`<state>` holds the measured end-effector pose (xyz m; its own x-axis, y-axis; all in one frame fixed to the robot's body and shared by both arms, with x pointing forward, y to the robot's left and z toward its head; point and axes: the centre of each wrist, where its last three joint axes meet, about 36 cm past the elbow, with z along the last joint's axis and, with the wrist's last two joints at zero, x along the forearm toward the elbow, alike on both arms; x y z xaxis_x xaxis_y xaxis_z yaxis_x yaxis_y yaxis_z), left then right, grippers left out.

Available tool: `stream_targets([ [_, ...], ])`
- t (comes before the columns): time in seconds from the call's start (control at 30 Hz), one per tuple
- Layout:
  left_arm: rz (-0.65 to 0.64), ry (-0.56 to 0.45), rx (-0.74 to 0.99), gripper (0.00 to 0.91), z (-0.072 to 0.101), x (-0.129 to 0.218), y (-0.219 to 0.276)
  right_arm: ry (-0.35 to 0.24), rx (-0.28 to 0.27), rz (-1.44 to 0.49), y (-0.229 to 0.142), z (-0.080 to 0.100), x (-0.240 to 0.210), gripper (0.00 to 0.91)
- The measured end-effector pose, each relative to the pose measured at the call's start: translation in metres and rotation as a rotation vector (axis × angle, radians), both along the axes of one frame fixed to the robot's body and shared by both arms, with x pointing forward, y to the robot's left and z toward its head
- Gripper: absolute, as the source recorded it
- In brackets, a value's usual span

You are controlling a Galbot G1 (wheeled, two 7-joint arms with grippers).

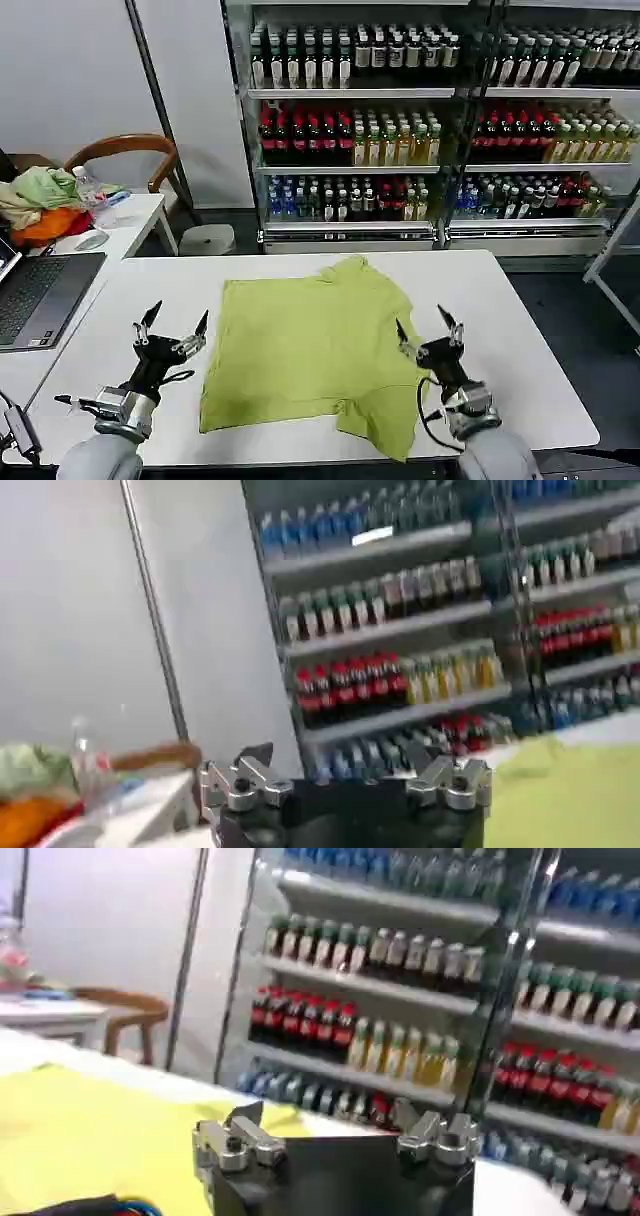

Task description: Fold and organize the clothes.

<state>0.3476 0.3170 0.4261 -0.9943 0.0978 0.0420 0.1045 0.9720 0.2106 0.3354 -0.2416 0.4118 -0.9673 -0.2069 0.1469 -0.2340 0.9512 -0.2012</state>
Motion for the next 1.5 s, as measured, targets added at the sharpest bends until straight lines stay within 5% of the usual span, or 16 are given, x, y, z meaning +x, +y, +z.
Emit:
stream_targets([
  [0.33, 0.002, 0.255, -0.019, 0.907, 0.009, -0.048, -0.022, 0.131, 0.001, 0.022, 0.004, -0.003, -0.056, 0.907],
  [0.67, 0.013, 0.455, -0.043, 0.907, -0.001, -0.082, -0.044, 0.244, 0.011, 0.007, 0.011, -0.017, -0.093, 0.907],
  [1.4, 0.104, 0.539, -0.105, 0.907, -0.016, -0.092, -0.055, 0.330, 0.029, -0.010, 0.025, -0.035, -0.118, 0.907],
  [1.43, 0.109, 0.542, -0.108, 0.655, -0.017, -0.091, -0.056, 0.332, 0.030, -0.010, 0.025, -0.036, -0.118, 0.907],
  [1.47, 0.113, 0.546, -0.111, 0.242, -0.019, -0.091, -0.056, 0.334, 0.031, -0.009, 0.025, -0.036, -0.118, 0.453],
  [1.5, 0.118, 0.550, -0.112, 0.121, -0.021, -0.090, -0.056, 0.337, 0.031, -0.008, 0.025, -0.037, -0.118, 0.171],
])
